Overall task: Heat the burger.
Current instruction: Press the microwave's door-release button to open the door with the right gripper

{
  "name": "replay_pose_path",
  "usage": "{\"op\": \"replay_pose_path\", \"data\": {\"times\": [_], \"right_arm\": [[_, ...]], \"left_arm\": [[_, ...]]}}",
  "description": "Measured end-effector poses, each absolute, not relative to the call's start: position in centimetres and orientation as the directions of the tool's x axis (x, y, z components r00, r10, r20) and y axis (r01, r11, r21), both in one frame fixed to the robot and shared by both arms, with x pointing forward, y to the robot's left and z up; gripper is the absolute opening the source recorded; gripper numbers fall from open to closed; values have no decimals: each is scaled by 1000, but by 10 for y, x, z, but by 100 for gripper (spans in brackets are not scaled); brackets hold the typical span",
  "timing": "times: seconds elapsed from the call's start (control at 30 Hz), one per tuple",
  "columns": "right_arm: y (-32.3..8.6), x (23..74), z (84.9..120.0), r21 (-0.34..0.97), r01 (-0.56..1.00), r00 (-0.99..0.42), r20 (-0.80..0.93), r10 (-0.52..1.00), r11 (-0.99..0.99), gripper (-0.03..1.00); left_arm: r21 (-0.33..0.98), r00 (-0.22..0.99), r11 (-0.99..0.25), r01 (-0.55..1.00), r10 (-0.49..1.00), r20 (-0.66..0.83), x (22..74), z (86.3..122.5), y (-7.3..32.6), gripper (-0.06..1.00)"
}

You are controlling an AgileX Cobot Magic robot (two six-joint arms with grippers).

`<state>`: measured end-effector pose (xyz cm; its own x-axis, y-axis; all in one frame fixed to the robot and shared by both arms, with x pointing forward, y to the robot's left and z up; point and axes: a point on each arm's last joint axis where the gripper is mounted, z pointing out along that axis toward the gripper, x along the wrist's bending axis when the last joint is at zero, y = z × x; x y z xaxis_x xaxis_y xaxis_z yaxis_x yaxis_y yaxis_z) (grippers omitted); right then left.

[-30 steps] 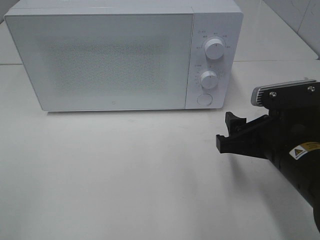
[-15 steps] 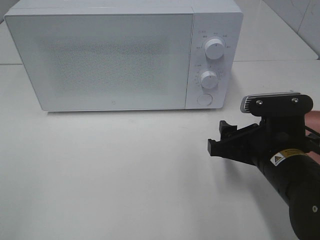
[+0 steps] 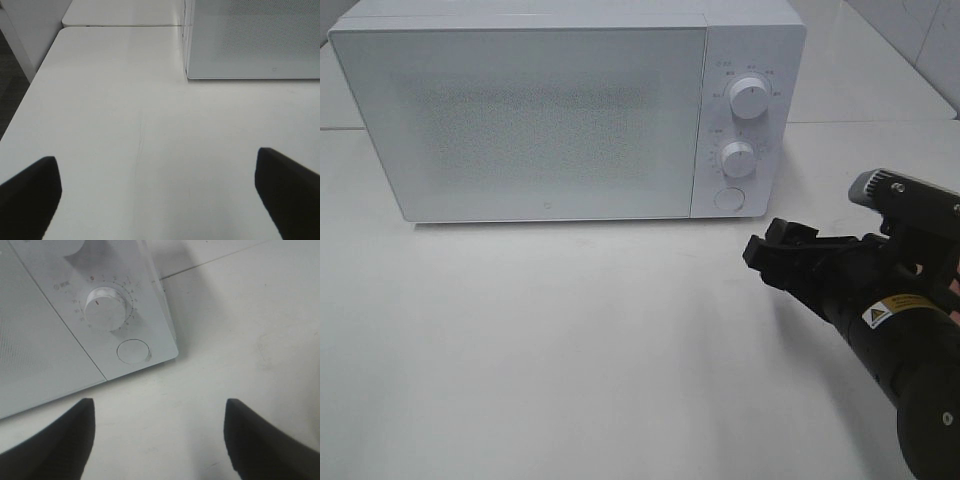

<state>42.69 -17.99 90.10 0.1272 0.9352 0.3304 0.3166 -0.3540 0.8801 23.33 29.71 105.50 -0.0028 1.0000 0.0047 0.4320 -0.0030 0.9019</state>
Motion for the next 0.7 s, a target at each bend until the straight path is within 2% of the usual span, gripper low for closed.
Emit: {"op": "replay_pose_path", "data": {"times": [0.13,0.17,0.23,0.3,0.33,0.5,0.53,0.57,0.63,0.7], "right_arm": [[-180,427,901,817,292,175,465,868,-497,65],[-180,427,901,756,269,209,559,802,-597,61],[-180,427,901,729,259,221,594,773,-634,59],[-180,427,901,623,219,260,704,661,-750,51],[-180,427,901,623,219,260,704,661,-750,51],[-180,427,901,417,144,308,843,441,-897,35],[-180,427,901,417,144,308,843,441,-897,35],[-180,427,901,355,121,318,871,375,-927,29],[-180,427,901,322,110,323,883,340,-940,28],[-180,427,901,224,76,333,913,237,-972,22]], "left_arm": [[902,-3,-3,432,1000,5,233,1055,297,97],[902,-3,-3,432,1000,5,233,1055,297,97],[902,-3,-3,432,1000,5,233,1055,297,97],[902,-3,-3,432,1000,5,233,1055,297,97],[902,-3,-3,432,1000,5,233,1055,297,97],[902,-3,-3,432,1000,5,233,1055,297,97],[902,-3,-3,432,1000,5,233,1055,297,97],[902,-3,-3,432,1000,5,233,1055,297,97],[902,-3,-3,432,1000,5,233,1055,297,97],[902,-3,-3,432,1000,5,233,1055,297,97]]}}
